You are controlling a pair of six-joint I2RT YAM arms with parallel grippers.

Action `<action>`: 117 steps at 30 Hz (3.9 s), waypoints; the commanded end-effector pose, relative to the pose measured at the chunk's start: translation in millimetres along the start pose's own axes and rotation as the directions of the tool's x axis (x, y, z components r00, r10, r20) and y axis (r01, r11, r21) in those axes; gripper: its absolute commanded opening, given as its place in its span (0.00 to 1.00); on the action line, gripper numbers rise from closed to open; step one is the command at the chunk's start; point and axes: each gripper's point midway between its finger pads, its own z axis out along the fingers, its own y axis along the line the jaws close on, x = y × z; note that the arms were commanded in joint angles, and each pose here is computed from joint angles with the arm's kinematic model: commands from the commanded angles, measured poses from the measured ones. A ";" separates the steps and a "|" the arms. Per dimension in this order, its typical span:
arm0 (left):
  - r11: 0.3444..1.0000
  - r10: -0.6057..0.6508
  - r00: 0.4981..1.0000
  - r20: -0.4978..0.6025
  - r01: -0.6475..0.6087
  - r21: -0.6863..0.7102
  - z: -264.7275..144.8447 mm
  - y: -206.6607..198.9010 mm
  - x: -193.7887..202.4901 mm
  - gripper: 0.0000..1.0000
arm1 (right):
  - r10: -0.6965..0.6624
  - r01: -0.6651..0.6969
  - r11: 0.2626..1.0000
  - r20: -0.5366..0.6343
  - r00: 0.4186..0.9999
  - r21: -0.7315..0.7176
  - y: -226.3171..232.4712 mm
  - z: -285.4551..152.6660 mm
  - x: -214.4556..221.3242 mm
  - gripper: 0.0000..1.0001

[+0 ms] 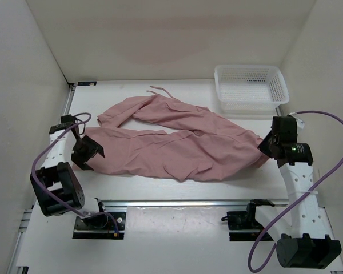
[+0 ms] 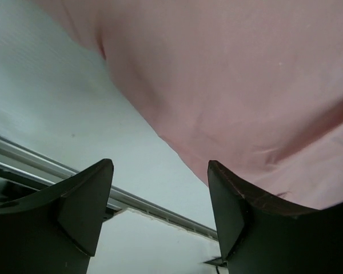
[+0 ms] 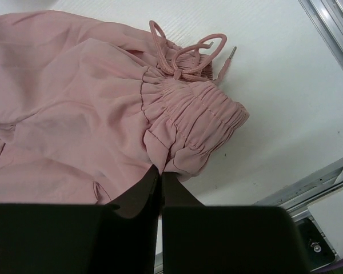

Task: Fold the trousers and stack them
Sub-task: Flatten the trousers out

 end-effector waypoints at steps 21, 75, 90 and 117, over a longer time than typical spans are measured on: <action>0.990 -0.139 0.990 -0.030 0.140 0.003 59.5 -6.7 -56.8 0.10 | 0.021 -0.016 0.997 0.055 0.998 -0.080 13.8 -12.2 -16.1 0.00; 0.864 0.419 0.875 0.243 -0.467 0.187 -54.1 -204.9 -121.1 0.88 | -0.076 -0.016 0.952 -0.286 0.955 -0.306 100.2 51.6 -4.5 0.28; 0.848 0.500 0.850 0.165 -0.520 0.105 41.3 -271.7 -118.2 0.97 | 0.283 -0.328 0.944 -0.439 0.853 -0.027 38.8 145.2 -1.1 0.68; 0.688 0.722 0.612 0.323 -0.680 -0.251 8.9 -282.9 -105.9 0.91 | 0.369 -0.340 0.929 -0.299 0.880 0.147 11.5 177.9 -18.5 0.00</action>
